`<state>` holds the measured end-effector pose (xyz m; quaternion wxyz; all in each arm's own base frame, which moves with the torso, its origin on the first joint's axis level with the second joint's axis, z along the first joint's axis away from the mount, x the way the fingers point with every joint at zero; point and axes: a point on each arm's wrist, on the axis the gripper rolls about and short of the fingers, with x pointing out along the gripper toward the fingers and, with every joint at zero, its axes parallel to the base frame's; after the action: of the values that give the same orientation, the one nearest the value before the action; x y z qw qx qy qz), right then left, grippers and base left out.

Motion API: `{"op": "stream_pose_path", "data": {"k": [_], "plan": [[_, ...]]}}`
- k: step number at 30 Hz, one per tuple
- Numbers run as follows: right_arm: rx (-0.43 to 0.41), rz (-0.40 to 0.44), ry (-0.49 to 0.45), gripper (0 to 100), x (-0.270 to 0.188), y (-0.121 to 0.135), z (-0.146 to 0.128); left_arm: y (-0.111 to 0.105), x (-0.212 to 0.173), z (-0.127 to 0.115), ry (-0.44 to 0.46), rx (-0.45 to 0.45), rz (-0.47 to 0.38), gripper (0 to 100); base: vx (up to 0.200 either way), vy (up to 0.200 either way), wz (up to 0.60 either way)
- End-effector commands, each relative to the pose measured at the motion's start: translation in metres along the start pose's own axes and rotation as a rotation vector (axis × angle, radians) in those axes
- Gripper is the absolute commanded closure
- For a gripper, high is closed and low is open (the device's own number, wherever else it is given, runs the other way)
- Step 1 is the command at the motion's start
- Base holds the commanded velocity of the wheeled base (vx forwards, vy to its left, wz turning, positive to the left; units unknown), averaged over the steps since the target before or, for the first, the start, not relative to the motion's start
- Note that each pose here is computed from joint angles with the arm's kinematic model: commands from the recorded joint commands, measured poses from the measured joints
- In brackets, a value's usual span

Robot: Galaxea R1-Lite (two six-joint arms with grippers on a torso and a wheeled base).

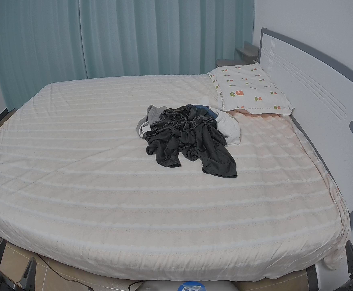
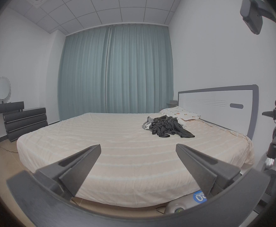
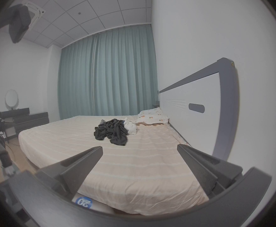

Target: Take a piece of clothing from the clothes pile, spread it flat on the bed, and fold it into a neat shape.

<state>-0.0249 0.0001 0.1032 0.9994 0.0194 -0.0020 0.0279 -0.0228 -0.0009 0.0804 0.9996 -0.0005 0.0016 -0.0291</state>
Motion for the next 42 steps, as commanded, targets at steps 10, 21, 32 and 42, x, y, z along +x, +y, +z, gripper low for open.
{"op": "stream_pose_path", "data": {"k": [10, 21, 32, 42], "plan": [[0.107, 0.181, 0.442, 0, 0.138, 0.019, 0.044, 0.000, 0.001, -0.005, 0.012, -0.001, 0.000, 0, 0.000, 0.000, 0.00], [0.187, 0.114, 0.516, 0, 0.294, 0.042, 0.001, 0.000, 0.001, -0.005, 0.012, -0.001, 0.000, 0, 0.000, 0.000, 0.00], [0.242, -0.012, 0.542, 0, 0.412, 0.065, -0.069, 0.000, 0.001, -0.005, 0.014, -0.001, 0.000, 0, 0.000, 0.000, 0.00], [0.252, -0.051, 0.535, 0, 0.470, 0.075, -0.114, 0.000, 0.001, -0.005, 0.012, -0.003, 0.000, 0, 0.000, 0.000, 0.00]]}}
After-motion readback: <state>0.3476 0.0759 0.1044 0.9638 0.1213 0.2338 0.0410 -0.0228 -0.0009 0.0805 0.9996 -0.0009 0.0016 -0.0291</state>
